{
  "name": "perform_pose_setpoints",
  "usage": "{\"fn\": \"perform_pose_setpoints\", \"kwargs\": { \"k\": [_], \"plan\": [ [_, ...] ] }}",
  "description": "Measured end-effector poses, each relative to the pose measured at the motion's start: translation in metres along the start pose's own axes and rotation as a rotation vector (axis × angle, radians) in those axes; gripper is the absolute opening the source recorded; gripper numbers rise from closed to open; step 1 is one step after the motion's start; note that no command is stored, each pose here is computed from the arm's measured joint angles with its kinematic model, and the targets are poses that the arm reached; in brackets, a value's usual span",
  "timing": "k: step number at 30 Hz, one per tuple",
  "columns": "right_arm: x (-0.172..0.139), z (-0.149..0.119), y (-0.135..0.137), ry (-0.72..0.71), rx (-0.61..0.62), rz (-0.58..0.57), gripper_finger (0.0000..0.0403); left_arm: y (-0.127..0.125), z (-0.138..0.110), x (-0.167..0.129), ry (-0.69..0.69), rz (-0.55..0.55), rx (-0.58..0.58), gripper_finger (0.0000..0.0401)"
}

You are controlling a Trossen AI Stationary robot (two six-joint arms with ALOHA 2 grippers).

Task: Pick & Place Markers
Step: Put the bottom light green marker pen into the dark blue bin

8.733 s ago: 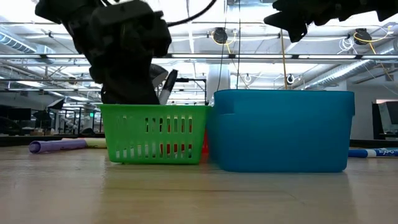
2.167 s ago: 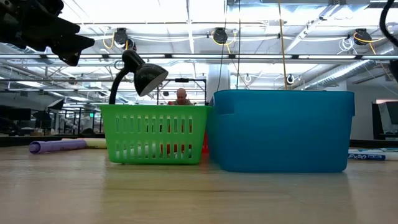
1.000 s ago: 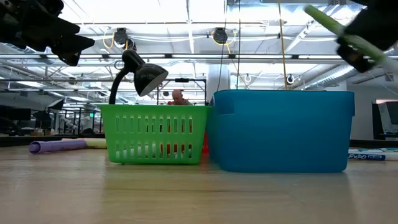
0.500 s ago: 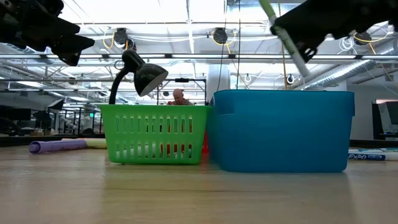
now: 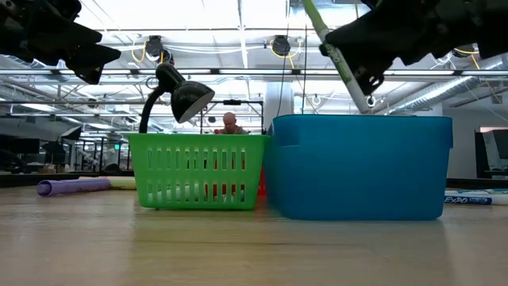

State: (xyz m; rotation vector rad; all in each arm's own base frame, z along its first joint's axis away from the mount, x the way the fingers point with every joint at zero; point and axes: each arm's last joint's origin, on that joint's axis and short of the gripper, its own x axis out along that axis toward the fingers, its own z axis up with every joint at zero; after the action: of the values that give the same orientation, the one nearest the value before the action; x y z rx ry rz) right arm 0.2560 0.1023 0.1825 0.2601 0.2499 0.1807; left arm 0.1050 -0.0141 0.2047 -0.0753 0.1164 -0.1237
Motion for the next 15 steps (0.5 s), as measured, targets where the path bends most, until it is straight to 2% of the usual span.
{"fn": "perform_pose_setpoints", "kwargs": {
  "k": [4,7,12,15],
  "plan": [
    [0.011,0.003,0.003,0.029,-0.015,-0.010,0.0017,0.000,0.000,0.000,0.000,0.000,0.000,0.0198],
    [0.019,0.004,0.005,0.103,-0.001,-0.053,0.0017,0.000,0.000,0.000,-0.001,0.000,0.000,0.0198],
    [0.023,0.003,0.000,0.253,0.106,-0.319,0.0017,0.000,0.000,0.000,-0.002,0.000,0.000,0.0198],
    [0.022,0.004,-0.002,0.266,0.193,-0.381,0.0022,0.000,0.000,0.000,-0.002,0.000,0.000,0.0198]
  ]
}}
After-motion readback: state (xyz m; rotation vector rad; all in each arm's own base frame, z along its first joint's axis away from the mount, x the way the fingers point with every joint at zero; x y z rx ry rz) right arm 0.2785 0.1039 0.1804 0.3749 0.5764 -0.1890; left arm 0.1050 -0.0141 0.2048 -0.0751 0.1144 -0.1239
